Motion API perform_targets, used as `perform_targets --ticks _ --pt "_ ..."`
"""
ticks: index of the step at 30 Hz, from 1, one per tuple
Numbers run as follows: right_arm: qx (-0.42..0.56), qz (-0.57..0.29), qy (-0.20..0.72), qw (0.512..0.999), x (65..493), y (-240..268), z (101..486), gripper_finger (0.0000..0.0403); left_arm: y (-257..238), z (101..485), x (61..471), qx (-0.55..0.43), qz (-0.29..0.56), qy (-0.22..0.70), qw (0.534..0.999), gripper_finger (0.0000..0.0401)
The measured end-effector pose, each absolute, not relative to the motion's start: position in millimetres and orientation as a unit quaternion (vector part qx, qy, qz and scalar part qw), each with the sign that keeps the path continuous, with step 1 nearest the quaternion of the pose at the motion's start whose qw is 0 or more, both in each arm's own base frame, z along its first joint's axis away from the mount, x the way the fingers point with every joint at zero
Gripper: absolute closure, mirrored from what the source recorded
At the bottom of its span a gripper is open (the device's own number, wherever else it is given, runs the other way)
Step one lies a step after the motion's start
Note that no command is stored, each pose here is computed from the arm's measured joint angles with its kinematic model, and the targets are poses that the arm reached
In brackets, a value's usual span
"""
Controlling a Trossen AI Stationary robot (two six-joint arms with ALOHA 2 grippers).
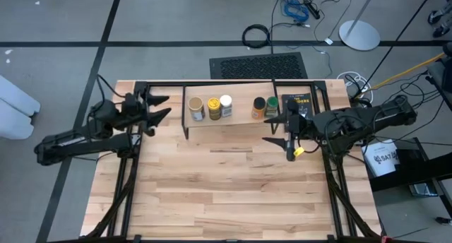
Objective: Shelf spices
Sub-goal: Return to Home Position
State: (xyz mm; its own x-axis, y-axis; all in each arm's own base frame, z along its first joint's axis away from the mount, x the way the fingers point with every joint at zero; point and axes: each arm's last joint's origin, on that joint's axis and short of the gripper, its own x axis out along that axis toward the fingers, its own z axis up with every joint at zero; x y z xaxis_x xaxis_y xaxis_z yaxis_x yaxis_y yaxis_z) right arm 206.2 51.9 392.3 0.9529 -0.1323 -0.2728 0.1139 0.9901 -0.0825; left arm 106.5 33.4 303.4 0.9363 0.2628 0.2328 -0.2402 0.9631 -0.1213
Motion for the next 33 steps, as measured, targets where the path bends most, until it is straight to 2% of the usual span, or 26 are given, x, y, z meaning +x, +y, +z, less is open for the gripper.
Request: perform_targets --ticks 11,20,26,33 --pt "-0.042 -0.066 0.214 0.974 192 48 381 0.0274 24 308 90 -0.077 0.047 -0.148 0.985 0.0293" --pt "-0.029 -0.074 0.254 0.964 168 40 379 0.0395 16 302 81 -0.059 -0.021 -0.115 0.991 0.0387" --pt "-0.011 -0.075 0.241 0.968 151 35 382 0.0401 13 291 73 -0.075 -0.033 -0.073 0.994 0.0394" --pt "0.006 -0.05 0.213 0.976 137 32 358 0.0402 4 290 50 -0.074 -0.053 -0.1 0.991 0.0393"
